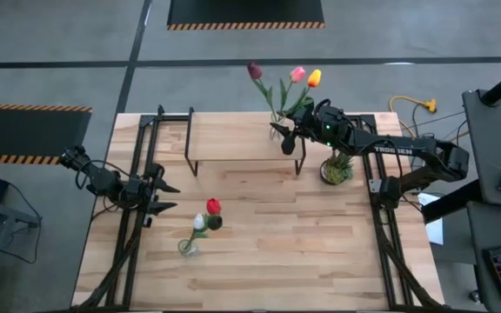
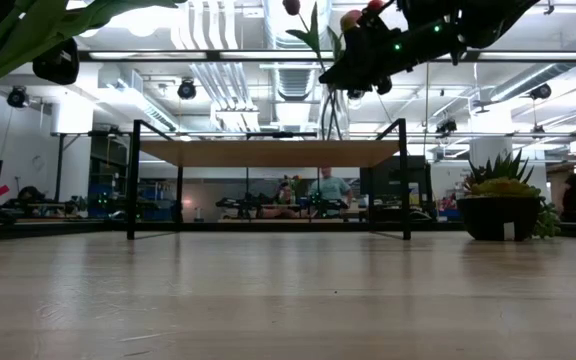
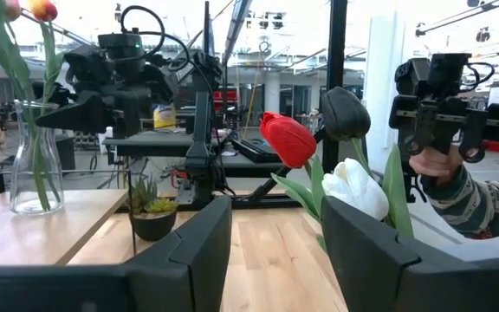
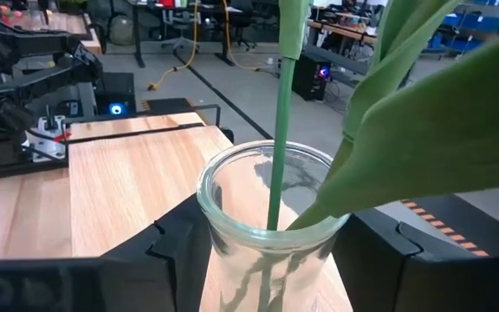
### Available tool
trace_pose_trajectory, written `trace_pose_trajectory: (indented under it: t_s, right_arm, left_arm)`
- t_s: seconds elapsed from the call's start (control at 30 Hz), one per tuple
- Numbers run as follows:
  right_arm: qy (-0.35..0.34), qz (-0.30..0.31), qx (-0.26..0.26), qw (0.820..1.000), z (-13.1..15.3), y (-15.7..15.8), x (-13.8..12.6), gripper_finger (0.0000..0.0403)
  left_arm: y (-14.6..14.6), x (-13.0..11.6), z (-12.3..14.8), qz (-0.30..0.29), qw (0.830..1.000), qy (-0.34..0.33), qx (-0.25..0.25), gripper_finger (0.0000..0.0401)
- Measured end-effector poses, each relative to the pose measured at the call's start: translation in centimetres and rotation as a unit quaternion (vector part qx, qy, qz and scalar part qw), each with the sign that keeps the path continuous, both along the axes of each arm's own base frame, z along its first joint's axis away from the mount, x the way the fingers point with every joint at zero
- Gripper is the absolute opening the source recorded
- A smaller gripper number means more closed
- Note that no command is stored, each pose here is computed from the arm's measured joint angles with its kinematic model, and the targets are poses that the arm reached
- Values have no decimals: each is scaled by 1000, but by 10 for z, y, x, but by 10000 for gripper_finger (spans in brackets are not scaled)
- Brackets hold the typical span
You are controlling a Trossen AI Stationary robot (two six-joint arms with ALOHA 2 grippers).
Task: Pick and place flowers into a vace then onto a shelf
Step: Put the top transparent vase on the shelf, then put the transparent vase on the shelf
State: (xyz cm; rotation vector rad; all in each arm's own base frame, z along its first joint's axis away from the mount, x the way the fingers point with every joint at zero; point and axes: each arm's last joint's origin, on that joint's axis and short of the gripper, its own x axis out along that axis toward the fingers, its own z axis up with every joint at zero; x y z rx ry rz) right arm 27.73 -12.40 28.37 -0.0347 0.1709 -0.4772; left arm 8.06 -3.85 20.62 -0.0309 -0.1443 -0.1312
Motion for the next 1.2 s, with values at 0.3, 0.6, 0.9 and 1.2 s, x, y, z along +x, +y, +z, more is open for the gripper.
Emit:
trace_pose_trajectory:
  t_s: [0.3, 0.6, 0.9, 1.2]
  right_arm:
    - [-1, -3, 14, 1000, -1, 0, 0, 237]
    - [-4, -3, 12, 1000, 3, 2, -3, 289]
    - [22, -2, 21, 1000, 19, 13, -28, 320]
    - [37, 107, 53, 992, 26, 40, -72, 319]
  left_arm:
    - [0, 0, 0, 0, 1000, 0, 0, 163]
    - [0, 0, 0, 0, 1000, 0, 0, 163]
    - [0, 0, 0, 0, 1000, 0, 0, 163]
    - [0, 0, 0, 0, 1000, 0, 0, 163]
